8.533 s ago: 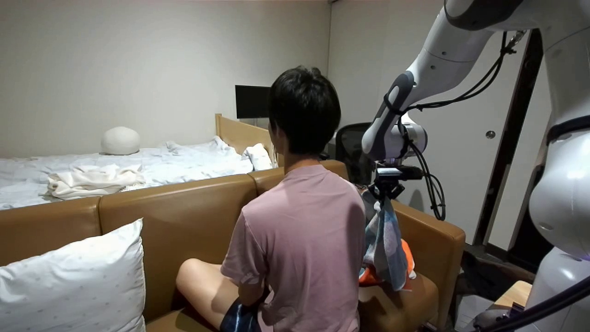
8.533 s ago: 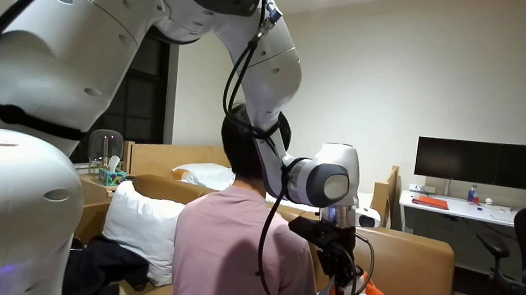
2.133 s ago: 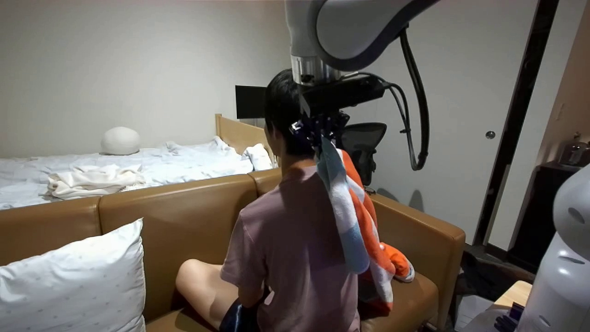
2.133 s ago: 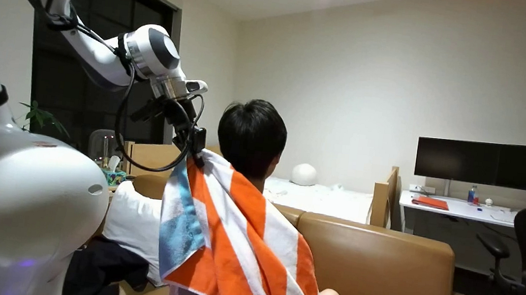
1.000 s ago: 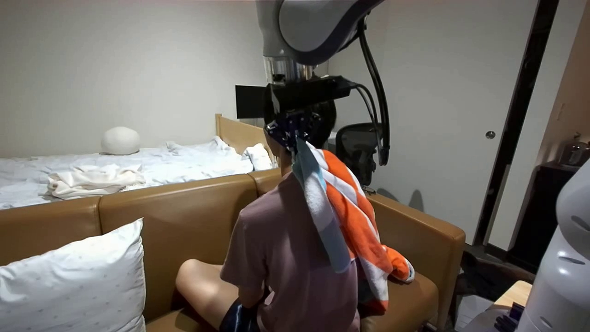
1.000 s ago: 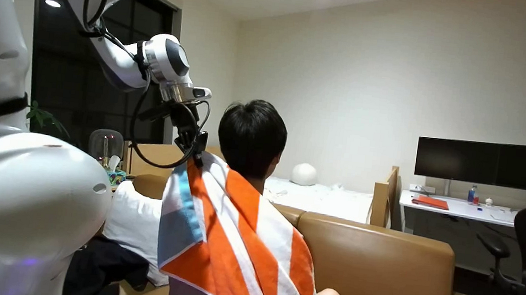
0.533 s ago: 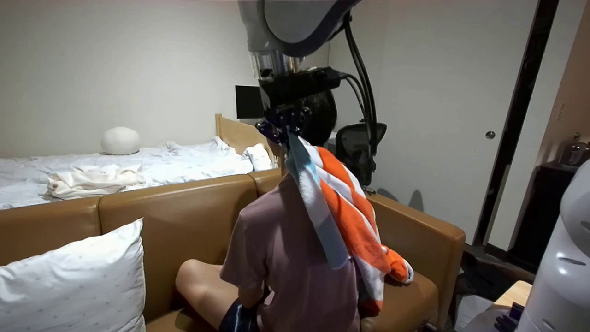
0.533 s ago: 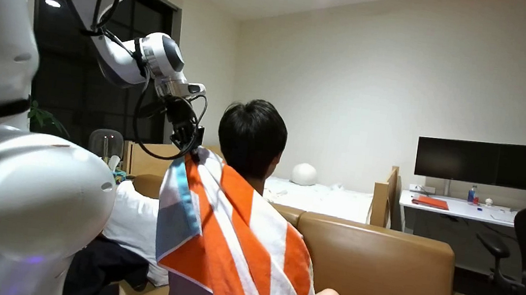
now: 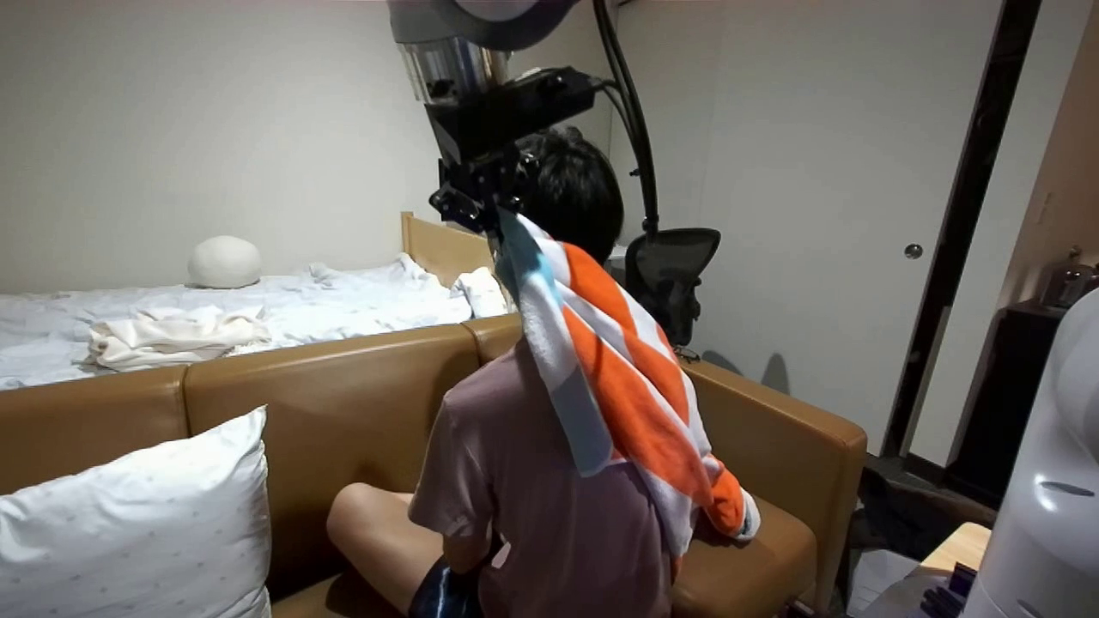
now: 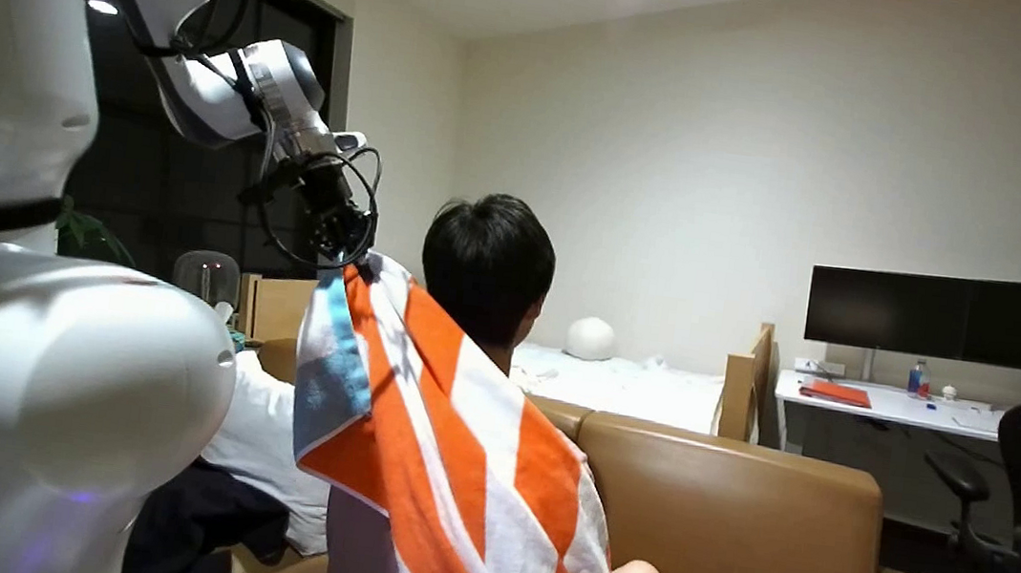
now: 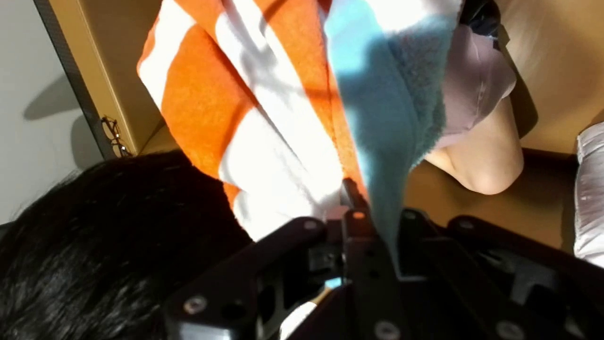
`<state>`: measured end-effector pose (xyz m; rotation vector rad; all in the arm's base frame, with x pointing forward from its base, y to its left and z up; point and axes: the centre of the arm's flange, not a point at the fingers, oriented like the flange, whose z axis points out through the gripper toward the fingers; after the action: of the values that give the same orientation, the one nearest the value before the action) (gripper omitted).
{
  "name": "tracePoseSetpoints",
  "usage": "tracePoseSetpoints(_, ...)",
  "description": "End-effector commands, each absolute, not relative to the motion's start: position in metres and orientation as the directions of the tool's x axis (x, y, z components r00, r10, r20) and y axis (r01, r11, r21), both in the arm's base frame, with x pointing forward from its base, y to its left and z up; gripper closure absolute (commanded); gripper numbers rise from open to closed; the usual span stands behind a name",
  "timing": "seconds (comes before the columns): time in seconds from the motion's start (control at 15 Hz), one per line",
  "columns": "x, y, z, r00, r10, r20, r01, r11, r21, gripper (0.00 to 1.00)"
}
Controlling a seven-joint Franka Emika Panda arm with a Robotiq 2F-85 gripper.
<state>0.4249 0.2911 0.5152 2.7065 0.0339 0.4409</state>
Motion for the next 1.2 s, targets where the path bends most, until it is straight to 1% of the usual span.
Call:
tracePoseSetpoints(0.0, 0.434, 0.313, 0.531, 0.927, 0.133, 0.350, -0.023, -0.913, 0.408, 0.98)
tracePoseSetpoints(0.4, 0.433, 0.320, 0.528, 0.940, 0.179, 0.290, 0.048, -0.911, 0.409, 0.98)
tracePoseSetpoints(0.47, 0.430, 0.308, 0.511, 0.945, 0.141, 0.294, 0.008, -0.912, 0.409, 0.98)
tracePoseSetpoints(0.53, 0.430, 0.308, 0.509, 0.947, 0.141, 0.289, 0.010, -0.911, 0.411, 0.93)
tracePoseSetpoints(1.0, 0.433, 0.305, 0.505, 0.950, 0.135, 0.282, 0.007, -0.911, 0.413, 0.93)
tracePoseSetpoints(1.07, 0.433, 0.305, 0.505, 0.950, 0.135, 0.282, 0.007, -0.911, 0.413, 0.98)
tracePoseSetpoints(1.13, 0.433, 0.305, 0.504, 0.950, 0.143, 0.277, 0.015, -0.909, 0.416, 0.98)
